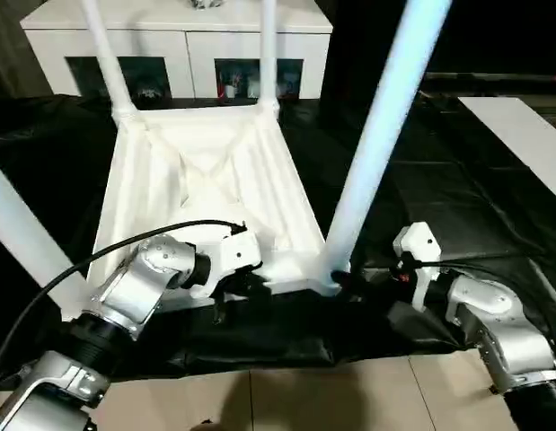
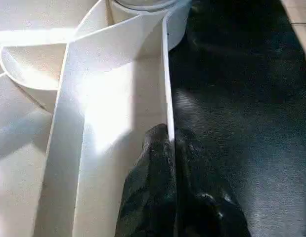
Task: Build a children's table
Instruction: Rotate leg to tighten
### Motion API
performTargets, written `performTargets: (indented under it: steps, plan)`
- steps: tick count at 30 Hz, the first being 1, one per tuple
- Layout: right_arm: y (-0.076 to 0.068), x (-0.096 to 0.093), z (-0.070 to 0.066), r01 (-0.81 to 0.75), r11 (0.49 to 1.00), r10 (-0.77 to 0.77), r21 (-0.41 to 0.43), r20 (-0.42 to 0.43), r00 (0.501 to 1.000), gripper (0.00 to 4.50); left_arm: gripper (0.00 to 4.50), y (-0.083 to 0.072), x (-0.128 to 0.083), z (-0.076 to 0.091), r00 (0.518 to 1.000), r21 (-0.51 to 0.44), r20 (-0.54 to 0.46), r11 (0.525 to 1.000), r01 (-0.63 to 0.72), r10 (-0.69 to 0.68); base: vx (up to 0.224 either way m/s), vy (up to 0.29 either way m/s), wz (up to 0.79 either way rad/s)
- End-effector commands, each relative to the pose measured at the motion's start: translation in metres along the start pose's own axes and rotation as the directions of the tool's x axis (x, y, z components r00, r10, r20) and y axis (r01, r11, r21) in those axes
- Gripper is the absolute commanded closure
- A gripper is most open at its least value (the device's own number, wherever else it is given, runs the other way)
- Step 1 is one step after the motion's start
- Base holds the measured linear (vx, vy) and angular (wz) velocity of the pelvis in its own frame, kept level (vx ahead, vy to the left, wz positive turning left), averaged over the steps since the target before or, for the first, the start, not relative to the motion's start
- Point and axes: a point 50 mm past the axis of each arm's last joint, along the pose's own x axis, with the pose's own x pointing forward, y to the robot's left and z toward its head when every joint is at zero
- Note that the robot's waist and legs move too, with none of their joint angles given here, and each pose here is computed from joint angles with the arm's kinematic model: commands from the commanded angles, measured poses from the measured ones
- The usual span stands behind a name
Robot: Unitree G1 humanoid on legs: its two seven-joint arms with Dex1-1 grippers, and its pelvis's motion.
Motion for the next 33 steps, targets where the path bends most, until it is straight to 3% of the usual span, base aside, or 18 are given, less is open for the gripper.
performTargets:
  steps: [1,15,16,25,33]
  plan:
    - [0.002,0.001,0.003,-0.039,0.999,0.039,-0.013,-0.005,0.999,0.05,4.5,-0.011,0.012,0.006,0.995,0.045,0.002,0.994,0.099,-0.1,0.0,0.0,0.0]
    - [-0.004,0.009,0.0,-0.078,0.997,0.077,-0.029,-0.048,0.996,0.21,4.5,-0.01,0.01,0.005,0.994,0.038,-0.007,0.994,0.105,-0.105,0.0,0.0,0.0]
    - [-0.004,0.009,-0.001,-0.083,0.996,0.082,-0.03,-0.052,0.995,0.49,4.5,-0.01,0.01,0.004,0.994,0.037,-0.008,0.994,0.105,-0.105,0.0,0.0,0.0]
    - [-0.003,0.006,-0.009,-0.113,0.993,0.111,-0.026,-0.089,0.99,0.99,4.5,-0.011,0.009,0.002,0.994,0.032,-0.02,0.994,0.106,-0.105,0.0,0.0,0.0]
    - [-0.002,0.005,-0.017,-0.09,0.995,0.093,0.037,-0.082,0.992,1.69,4.5,-0.011,0.009,0.001,0.995,0.022,-0.021,0.995,0.102,-0.101,0.0,0.0,0.0]
